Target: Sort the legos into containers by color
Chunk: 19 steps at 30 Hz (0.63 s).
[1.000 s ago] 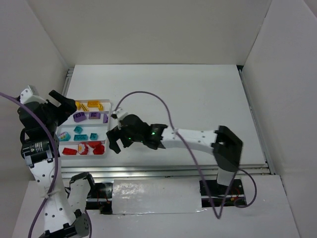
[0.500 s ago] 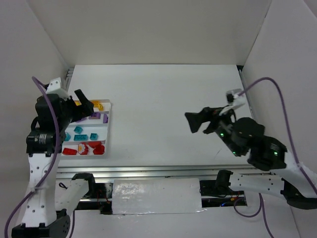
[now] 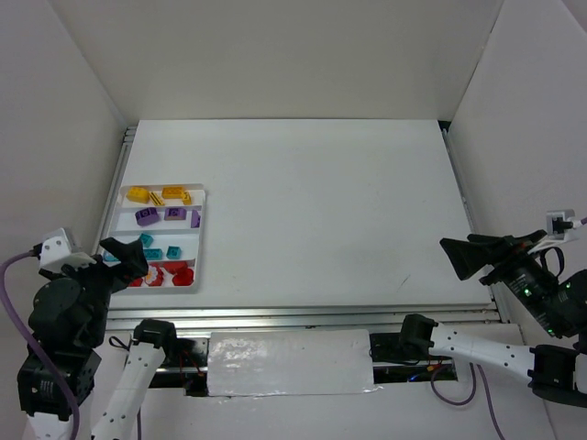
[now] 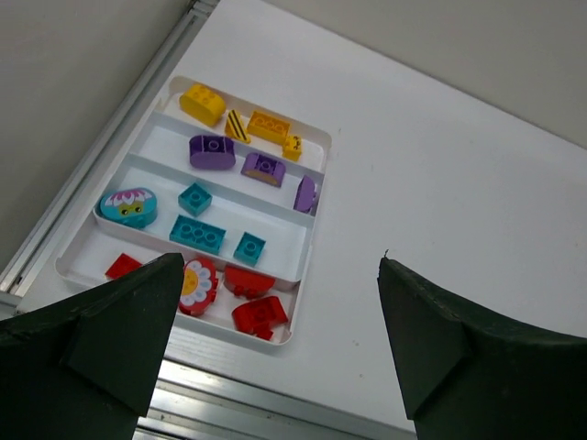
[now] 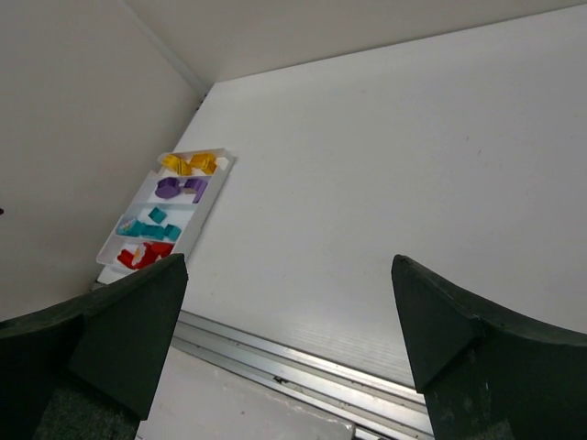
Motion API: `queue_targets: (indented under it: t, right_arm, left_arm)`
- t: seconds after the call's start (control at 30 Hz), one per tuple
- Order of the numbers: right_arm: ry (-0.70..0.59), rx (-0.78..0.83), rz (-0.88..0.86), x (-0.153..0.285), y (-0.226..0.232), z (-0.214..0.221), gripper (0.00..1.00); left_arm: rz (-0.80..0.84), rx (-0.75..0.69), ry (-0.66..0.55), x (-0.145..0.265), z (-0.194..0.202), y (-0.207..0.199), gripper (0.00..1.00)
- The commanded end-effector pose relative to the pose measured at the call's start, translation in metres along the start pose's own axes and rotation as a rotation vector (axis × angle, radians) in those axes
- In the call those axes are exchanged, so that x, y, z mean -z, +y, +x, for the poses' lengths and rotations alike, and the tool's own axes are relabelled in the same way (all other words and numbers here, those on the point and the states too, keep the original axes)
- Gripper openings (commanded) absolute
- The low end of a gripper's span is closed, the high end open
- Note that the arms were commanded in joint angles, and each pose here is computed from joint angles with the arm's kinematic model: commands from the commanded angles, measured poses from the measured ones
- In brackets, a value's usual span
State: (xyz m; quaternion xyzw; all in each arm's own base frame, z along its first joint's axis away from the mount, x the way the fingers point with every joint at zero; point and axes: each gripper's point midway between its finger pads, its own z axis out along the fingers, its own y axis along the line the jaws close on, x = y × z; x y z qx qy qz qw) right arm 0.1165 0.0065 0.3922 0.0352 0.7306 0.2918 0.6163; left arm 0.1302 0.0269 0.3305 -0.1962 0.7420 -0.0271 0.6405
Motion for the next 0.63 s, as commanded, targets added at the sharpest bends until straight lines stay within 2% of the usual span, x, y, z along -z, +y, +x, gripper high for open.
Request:
queue_targets:
  t: [0.0, 0.17, 0.6]
  right_arm:
    - [-0.005, 0.003, 0.026, 0.015, -0.022, -0.001, 1.00]
    - [-0.009, 0.010, 0.026, 0.015, -0.022, -0.001, 1.00]
    - [-0.024, 0.013, 0.047, 0.005, -0.021, 0.005, 1.00]
  left_arm:
    - [-0.060, 0.018, 0.014, -0.002, 0.010, 0.012, 0.99]
    - [-0.104, 0.037, -0.014, -0.003, 0.005, 0.018, 1.00]
    - [-0.092, 0.047, -0.041, -0.005, -0.002, 0.015, 1.00]
